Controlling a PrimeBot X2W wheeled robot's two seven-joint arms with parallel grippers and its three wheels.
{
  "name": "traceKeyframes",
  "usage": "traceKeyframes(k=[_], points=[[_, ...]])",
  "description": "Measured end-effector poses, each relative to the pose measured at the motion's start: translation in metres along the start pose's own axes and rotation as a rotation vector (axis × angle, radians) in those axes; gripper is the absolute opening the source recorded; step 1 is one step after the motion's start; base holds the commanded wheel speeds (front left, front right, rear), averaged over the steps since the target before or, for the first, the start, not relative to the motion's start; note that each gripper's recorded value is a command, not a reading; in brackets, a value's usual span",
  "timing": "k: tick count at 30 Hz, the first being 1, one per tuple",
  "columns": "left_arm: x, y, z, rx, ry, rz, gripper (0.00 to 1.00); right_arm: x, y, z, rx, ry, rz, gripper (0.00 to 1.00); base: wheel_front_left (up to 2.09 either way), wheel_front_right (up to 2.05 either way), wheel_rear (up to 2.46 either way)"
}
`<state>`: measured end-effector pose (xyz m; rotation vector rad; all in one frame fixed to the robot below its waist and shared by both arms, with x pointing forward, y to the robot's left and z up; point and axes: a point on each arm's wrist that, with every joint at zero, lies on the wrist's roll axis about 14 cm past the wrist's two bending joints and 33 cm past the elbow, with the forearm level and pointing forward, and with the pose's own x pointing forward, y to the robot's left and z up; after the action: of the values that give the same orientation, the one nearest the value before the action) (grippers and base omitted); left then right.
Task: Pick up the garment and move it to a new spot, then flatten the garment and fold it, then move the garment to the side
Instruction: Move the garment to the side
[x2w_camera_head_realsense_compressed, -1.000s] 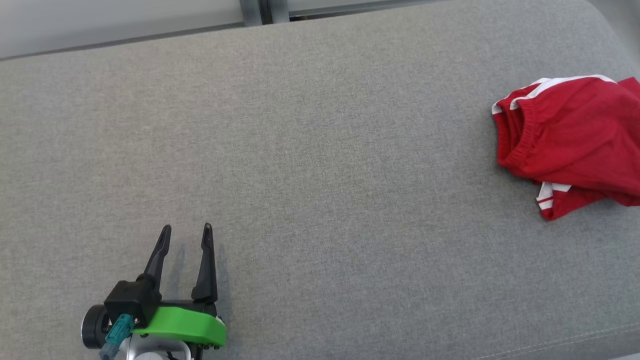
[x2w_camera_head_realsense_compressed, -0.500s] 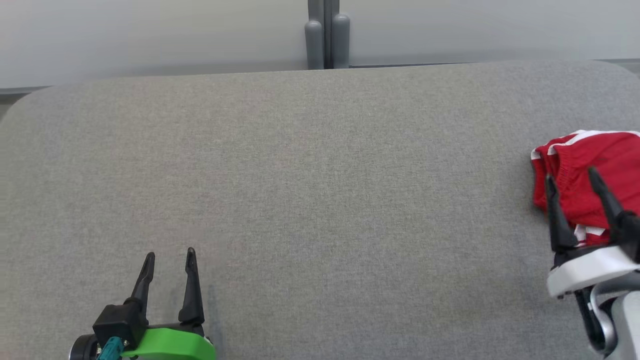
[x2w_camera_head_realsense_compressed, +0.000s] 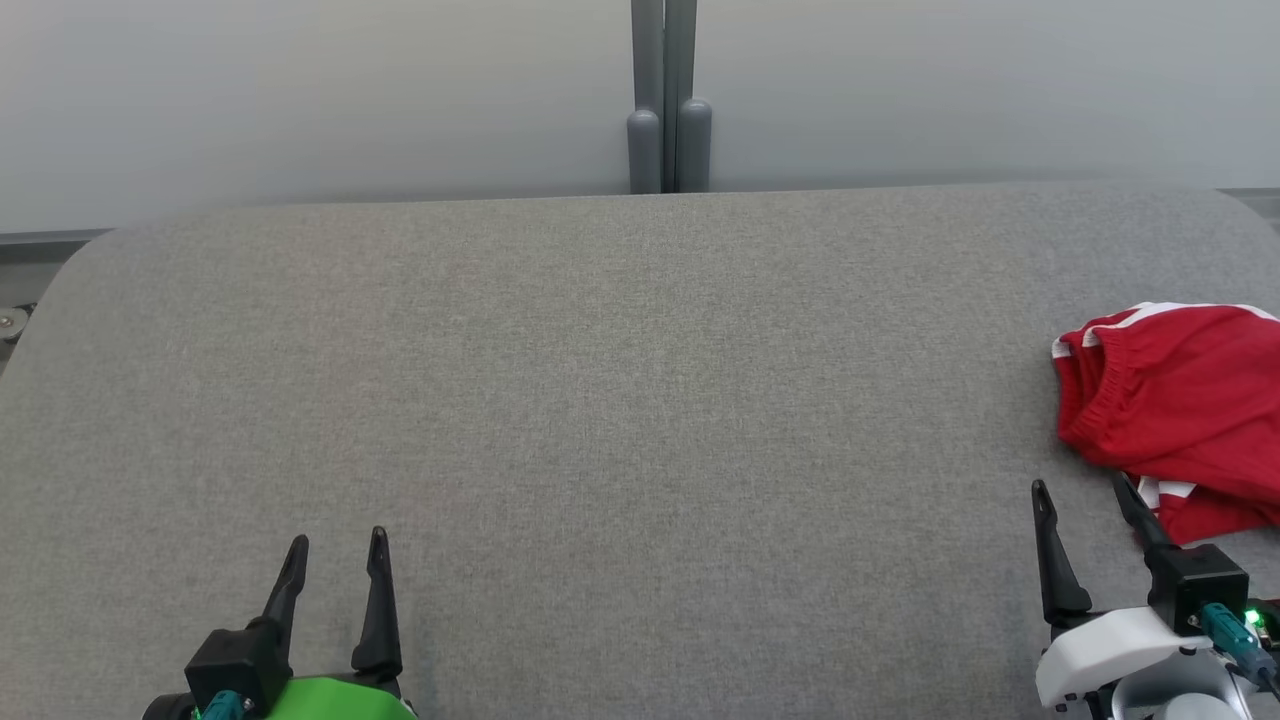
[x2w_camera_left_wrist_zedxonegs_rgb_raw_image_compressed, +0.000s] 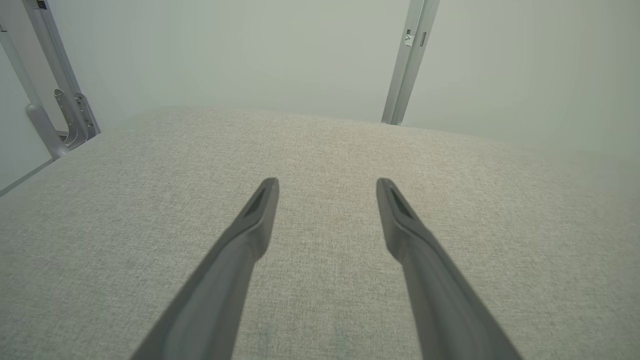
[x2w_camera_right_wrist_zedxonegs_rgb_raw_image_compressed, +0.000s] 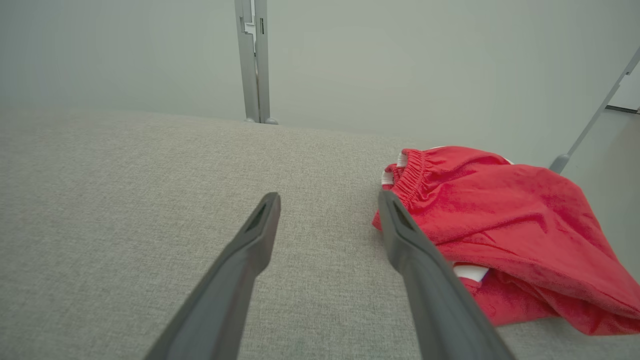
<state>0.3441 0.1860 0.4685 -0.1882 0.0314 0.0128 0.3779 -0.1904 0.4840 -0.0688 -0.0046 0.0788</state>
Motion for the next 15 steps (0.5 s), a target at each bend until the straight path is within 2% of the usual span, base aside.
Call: traceKeyframes(k=[15], points=[[-0.002,-0.011,-0.001,0.004,0.004,-0.048,1.0,-0.017,0.0,0.0,-0.046,0.002,-0.017,1.0,0.0,0.0,0.0]])
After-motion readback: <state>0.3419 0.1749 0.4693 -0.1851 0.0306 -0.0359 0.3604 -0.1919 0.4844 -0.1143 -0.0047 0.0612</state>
